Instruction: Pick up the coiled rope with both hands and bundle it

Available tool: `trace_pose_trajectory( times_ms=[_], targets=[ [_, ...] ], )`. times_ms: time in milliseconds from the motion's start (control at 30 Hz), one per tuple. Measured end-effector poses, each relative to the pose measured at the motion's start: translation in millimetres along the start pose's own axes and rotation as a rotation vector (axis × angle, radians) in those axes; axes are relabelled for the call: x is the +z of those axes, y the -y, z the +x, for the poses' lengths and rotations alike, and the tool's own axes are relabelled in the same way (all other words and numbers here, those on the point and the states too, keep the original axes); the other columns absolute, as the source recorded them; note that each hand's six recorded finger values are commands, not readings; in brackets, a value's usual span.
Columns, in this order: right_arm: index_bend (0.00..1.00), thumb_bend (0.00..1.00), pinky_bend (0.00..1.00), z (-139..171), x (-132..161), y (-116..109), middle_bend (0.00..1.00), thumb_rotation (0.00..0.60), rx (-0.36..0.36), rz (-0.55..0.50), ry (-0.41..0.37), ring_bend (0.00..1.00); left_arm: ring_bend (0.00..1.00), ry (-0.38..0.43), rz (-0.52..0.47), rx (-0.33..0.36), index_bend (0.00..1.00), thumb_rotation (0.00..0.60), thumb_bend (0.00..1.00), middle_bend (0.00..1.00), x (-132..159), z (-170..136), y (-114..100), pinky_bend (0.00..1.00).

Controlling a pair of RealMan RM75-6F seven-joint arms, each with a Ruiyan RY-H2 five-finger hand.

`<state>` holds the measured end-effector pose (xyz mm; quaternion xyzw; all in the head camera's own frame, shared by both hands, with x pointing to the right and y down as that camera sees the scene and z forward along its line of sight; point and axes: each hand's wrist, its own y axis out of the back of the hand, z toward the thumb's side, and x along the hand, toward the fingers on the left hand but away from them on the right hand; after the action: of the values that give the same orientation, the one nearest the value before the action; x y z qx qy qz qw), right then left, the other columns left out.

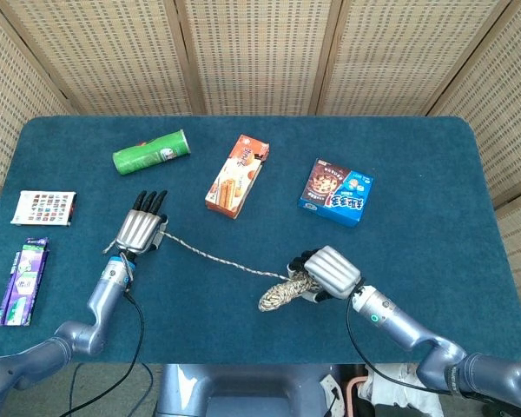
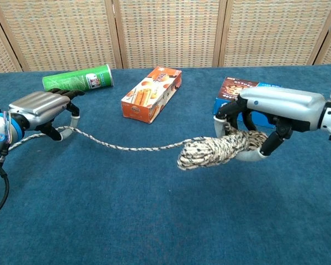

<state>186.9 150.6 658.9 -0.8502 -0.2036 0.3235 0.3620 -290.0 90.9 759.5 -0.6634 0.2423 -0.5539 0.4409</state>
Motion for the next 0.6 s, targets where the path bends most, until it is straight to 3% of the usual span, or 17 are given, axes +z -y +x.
trace_pose_trajectory(
  times_ms=[333, 600],
  targets=[
    [0.66, 0.68, 0.64, -19.5, 17.3, -50.1, 0.63, 0.600, -0.131, -0.223, 0.097, 0.51, 0.00, 0.092, 0.064, 0.051, 0.78, 0.600, 0.54, 0.00, -1.4, -16.8, -3.4, 0.00],
    [0.68, 0.75, 0.76, -40.5, 12.1, -81.5, 0.68, 0.600, -0.205, -0.227, 0.289, 0.60, 0.00, 0.270, 0.133, 0.195, 0.79, 0.600, 0.54, 0.00, 11.4, -42.2, -24.7, 0.00]
  ],
)
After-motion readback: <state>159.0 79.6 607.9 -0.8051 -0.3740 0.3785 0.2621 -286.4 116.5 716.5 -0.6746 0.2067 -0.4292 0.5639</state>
